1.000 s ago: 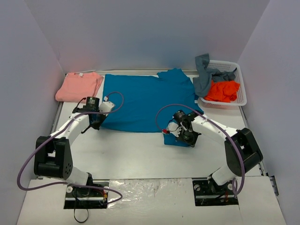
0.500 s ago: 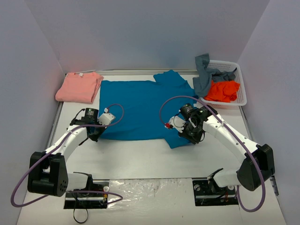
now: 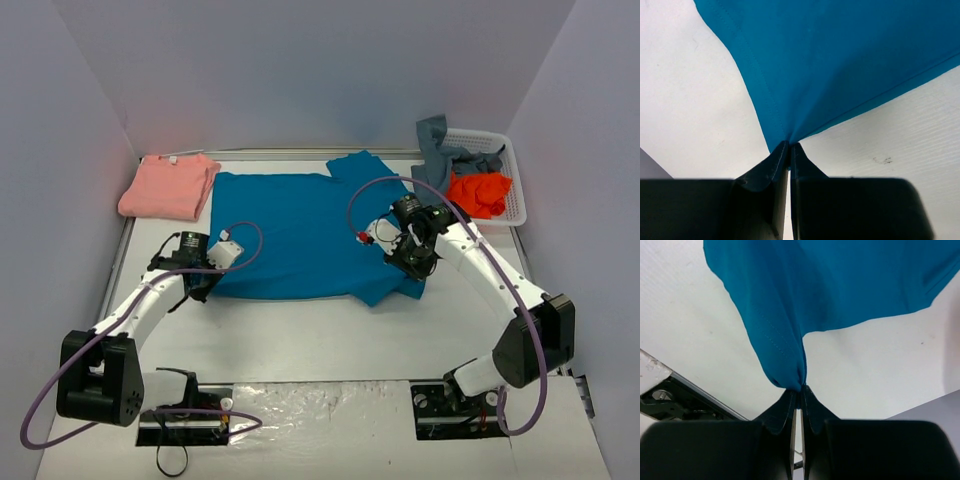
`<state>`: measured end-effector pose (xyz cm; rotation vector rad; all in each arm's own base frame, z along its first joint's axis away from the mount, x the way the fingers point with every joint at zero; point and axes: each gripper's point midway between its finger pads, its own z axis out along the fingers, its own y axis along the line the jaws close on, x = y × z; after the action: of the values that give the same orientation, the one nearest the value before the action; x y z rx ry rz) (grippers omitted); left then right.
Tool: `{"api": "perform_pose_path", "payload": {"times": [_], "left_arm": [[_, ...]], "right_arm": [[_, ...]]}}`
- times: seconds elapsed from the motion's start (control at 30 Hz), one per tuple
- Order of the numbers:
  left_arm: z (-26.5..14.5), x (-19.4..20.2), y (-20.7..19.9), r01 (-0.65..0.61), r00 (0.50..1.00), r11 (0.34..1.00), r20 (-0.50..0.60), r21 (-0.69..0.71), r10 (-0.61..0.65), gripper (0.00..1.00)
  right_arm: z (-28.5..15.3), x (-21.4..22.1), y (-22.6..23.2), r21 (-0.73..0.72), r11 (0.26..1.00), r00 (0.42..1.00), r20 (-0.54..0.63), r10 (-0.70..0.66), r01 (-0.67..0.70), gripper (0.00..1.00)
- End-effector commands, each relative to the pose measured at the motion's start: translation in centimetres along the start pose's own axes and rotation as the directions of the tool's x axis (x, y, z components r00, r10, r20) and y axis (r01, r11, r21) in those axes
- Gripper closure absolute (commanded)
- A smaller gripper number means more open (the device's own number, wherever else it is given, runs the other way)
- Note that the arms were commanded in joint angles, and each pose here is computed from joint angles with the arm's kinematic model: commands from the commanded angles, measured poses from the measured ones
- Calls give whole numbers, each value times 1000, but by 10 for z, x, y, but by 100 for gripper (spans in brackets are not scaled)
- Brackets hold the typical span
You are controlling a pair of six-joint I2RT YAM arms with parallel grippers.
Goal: Fold and stack the t-shirts
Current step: Grap the side of the flattened tshirt closest away from the robot with both arms
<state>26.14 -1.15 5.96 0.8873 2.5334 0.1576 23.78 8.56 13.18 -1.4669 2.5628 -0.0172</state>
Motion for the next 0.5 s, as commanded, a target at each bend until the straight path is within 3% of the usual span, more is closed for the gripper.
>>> {"api": "perform_pose_path", "payload": {"times": [0.0, 0.47], "left_arm": [[-15, -21, 21, 1, 999, 997, 49, -81, 3, 98], [-7, -43, 37, -10, 999, 997, 31, -80, 13, 98]], "right_arm": [[-8, -9, -18, 29, 1000, 1000, -10, -6, 7, 100], [-3, -69, -83, 98, 995, 1000, 12, 26, -27, 100]]}}
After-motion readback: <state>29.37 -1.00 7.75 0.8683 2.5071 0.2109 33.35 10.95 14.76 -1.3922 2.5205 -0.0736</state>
